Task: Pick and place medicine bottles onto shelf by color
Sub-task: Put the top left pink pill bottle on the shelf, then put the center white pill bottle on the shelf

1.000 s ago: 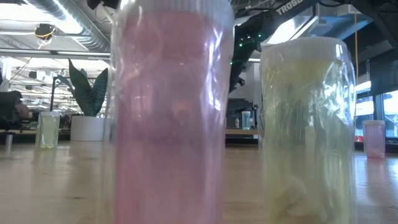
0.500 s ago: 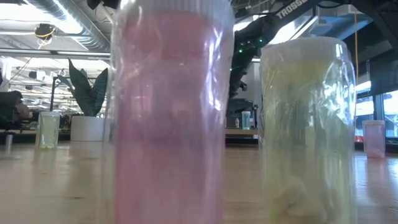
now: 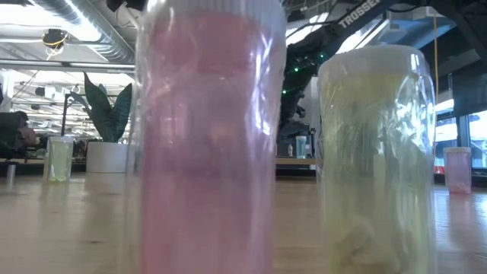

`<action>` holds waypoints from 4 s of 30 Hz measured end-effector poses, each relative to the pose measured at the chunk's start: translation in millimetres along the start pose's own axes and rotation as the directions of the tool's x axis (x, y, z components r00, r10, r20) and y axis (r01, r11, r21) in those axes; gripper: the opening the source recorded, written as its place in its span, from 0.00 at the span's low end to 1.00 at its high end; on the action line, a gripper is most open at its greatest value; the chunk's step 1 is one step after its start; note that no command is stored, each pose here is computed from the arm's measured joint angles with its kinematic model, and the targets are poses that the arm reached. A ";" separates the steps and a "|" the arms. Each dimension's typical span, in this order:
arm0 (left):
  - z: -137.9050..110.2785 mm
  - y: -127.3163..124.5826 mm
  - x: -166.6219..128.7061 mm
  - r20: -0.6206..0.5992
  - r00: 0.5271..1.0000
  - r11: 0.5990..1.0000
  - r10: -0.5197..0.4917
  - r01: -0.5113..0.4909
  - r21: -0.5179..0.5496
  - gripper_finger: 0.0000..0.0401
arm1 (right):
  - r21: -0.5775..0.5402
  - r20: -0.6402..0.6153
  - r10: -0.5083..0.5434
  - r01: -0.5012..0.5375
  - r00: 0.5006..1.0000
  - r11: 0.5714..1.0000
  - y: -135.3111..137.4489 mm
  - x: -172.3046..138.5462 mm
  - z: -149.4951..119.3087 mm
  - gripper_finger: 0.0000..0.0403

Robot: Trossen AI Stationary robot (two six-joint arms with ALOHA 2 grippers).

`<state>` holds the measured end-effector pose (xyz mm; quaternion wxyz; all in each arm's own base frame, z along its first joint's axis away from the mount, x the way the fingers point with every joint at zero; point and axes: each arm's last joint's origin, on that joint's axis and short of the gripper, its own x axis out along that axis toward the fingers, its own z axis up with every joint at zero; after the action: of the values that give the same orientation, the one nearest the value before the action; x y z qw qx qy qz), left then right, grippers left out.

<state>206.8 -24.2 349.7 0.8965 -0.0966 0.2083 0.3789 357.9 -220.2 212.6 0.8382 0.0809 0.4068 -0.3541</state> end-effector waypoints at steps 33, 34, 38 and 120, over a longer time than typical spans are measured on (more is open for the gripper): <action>0.0 0.0 0.0 0.000 1.000 1.000 0.000 0.000 0.000 0.17 | -0.030 -0.023 0.024 -0.025 0.999 0.999 0.7 0.8 -2.2 0.30; 0.0 0.0 0.0 0.000 1.000 1.000 0.000 0.000 0.000 0.17 | -0.034 -0.023 0.025 -0.025 0.999 0.999 0.7 0.8 -2.2 0.30; -0.1 0.0 0.0 0.000 1.000 1.000 0.000 0.000 0.000 0.17 | -0.034 -0.023 0.024 -0.025 0.999 0.999 0.7 0.8 -2.2 0.30; -0.1 0.1 0.0 0.000 1.000 1.000 0.000 0.000 0.000 0.17 | -0.114 0.177 0.115 -0.096 0.977 0.989 -0.5 -113.1 24.8 0.44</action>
<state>206.7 -24.2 349.6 0.8965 -0.0965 0.2082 0.3791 325.8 -171.5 312.6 0.8927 0.0254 0.3413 -0.2931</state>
